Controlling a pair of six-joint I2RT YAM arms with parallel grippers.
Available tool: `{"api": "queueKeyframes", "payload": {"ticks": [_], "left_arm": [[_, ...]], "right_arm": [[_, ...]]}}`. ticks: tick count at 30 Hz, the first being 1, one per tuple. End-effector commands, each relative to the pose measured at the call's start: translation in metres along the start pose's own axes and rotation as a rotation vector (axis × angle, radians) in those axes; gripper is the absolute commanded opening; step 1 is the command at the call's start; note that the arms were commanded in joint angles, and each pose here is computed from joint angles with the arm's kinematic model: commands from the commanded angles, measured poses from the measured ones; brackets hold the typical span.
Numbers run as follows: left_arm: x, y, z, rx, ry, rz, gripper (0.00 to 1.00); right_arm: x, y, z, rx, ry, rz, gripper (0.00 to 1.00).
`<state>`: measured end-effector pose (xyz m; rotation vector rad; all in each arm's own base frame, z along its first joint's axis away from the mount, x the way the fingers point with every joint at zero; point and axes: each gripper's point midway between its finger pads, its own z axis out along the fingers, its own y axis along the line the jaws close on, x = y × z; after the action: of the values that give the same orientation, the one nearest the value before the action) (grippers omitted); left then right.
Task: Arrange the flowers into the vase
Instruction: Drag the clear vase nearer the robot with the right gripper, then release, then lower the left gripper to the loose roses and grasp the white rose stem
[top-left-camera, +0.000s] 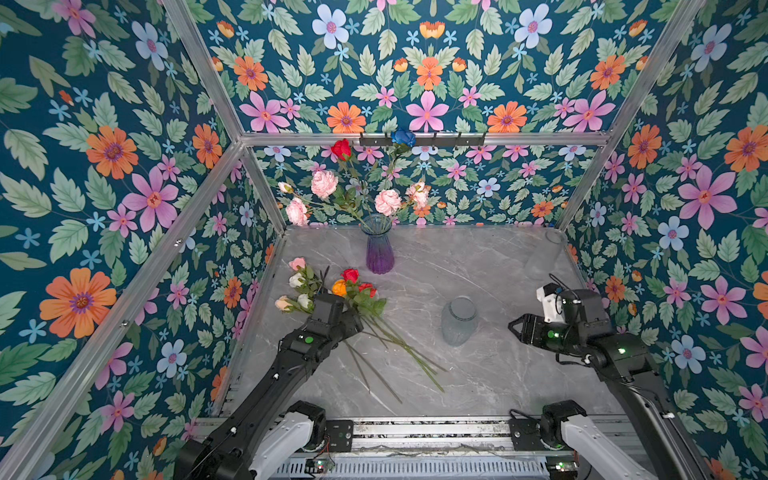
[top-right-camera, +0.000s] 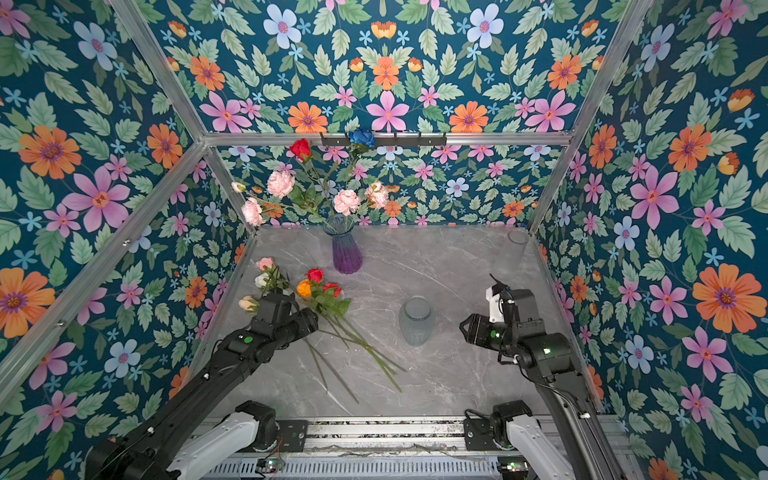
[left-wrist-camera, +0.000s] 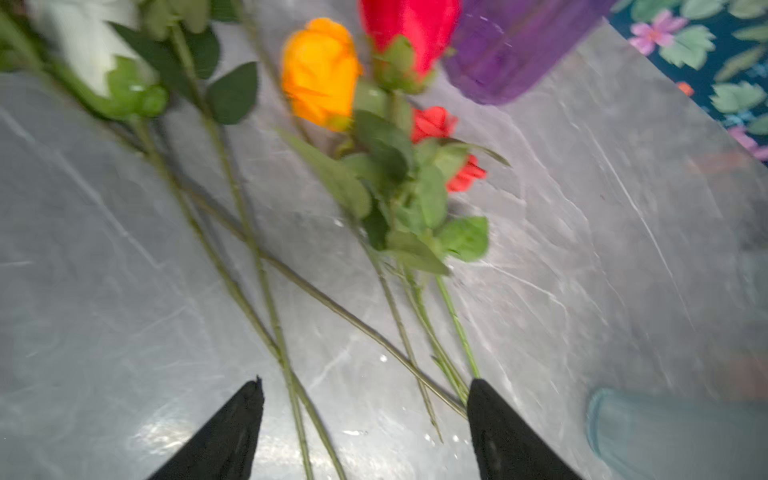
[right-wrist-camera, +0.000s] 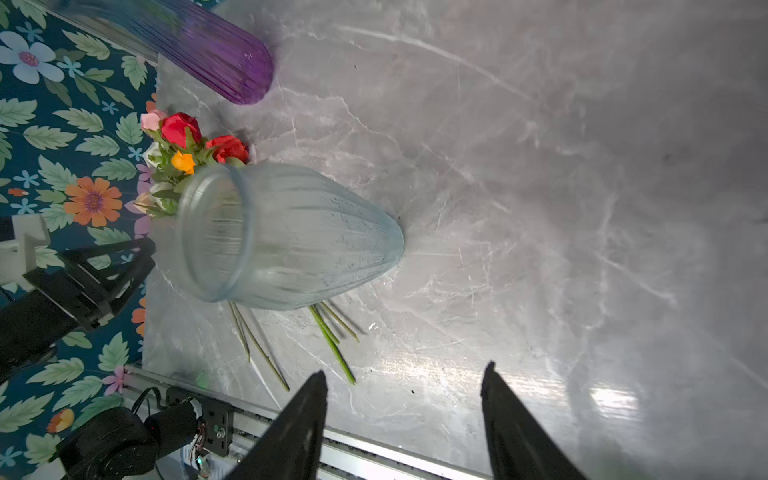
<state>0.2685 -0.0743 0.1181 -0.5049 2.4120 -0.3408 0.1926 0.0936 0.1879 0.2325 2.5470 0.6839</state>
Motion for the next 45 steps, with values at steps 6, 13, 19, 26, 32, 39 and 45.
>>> {"api": "queueKeyframes", "payload": {"ticks": [6,13,19,26,32,39,45], "left_arm": [[-0.037,0.036,0.031,-0.096,-0.051,-0.147,0.6],[-0.049,0.047,0.06,-0.168,-0.053,-0.159,0.52],[-0.049,0.059,0.084,-0.226,-0.031,-0.163,0.45],[-0.049,0.073,0.108,-0.284,-0.006,-0.165,0.38],[-0.049,0.077,0.114,-0.275,0.0,-0.187,0.26],[-0.062,0.07,0.099,-0.236,-0.043,-0.207,0.02],[-0.091,0.05,0.06,-0.163,-0.144,-0.233,0.0]], "right_arm": [[0.037,-0.008,0.059,-0.198,0.037,0.143,0.59],[0.049,-0.033,0.088,-0.172,0.003,0.14,0.56],[0.05,-0.036,0.095,-0.17,0.005,0.13,0.55],[0.048,-0.04,0.094,-0.143,-0.017,0.125,0.54],[0.048,-0.042,0.095,-0.137,-0.018,0.127,0.54],[0.048,-0.042,0.095,-0.139,-0.019,0.127,0.54],[0.047,-0.042,0.095,-0.139,-0.022,0.126,0.54]]}}
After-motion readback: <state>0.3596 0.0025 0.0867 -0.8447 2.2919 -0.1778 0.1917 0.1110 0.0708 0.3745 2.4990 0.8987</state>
